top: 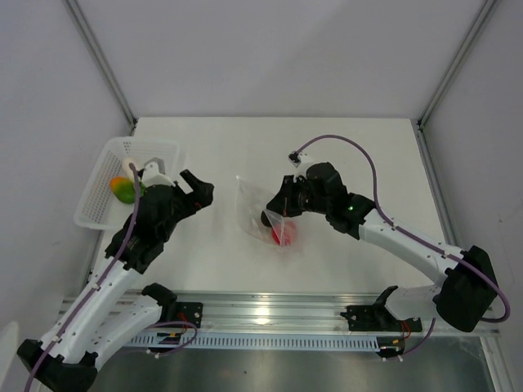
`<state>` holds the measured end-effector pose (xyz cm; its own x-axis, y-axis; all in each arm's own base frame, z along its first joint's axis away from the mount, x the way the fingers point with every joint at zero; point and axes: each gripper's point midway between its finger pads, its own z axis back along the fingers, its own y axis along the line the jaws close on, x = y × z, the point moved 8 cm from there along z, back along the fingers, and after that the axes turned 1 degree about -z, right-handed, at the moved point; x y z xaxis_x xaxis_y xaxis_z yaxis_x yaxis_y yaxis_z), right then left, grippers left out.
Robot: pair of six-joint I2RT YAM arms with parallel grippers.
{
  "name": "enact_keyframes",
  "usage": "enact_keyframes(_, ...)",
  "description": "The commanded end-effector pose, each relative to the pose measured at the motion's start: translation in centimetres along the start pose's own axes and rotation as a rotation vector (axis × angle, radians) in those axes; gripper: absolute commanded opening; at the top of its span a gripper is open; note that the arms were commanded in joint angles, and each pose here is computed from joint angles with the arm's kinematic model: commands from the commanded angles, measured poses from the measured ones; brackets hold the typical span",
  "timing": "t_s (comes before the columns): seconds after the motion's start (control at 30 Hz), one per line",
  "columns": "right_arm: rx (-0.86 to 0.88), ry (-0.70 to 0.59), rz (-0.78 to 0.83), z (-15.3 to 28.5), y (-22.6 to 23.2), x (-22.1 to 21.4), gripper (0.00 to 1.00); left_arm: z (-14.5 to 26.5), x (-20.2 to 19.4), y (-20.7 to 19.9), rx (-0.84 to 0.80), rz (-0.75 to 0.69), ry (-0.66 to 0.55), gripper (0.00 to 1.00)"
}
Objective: Place the food in the zip-top bag and seal the zipper
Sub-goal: Place the fake vegetable in the zipper food storage bag, then pick up the fake fruit from the bin.
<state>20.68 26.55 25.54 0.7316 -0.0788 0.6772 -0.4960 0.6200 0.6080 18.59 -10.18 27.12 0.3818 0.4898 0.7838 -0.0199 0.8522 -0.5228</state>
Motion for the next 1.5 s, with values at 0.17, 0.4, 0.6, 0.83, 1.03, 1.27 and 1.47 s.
enact_keyframes(0.17,0.023,0.021,0.056,0.1,-0.8,0.0,0.0,-2.4,4.7,5.1,0.326,0.194,-0.077,1.0)
enact_keyframes(0.4,0.019,0.04,0.057,-0.5,-1.9,0.0,0.0,-5.5,6.6,10.6,0.527,0.319,-0.095,0.99)
enact_keyframes(0.6,0.015,0.029,0.079,-0.8,-2.7,-0.2,0.0,-8.6,7.1,15.2,0.604,0.357,0.012,1.0)
enact_keyframes(0.83,0.009,0.026,0.109,-0.8,-3.4,-0.7,0.0,-10.1,10.7,20.5,0.787,0.291,-0.028,1.0)
enact_keyframes(1.03,0.007,0.015,0.092,-1.1,-4.5,-1.4,0.0,-12.0,12.9,23.6,0.844,0.291,-0.008,0.97)
enact_keyframes(1.27,0.026,-0.029,0.069,-1.2,-4.8,-1.3,0.0,-12.7,13.5,25.8,0.933,0.28,0.087,0.96)
enact_keyframes(1.47,0.001,-0.057,0.072,-0.5,-5.3,-1.3,0.0,-13.2,13.0,26.8,0.951,0.268,0.107,0.92)
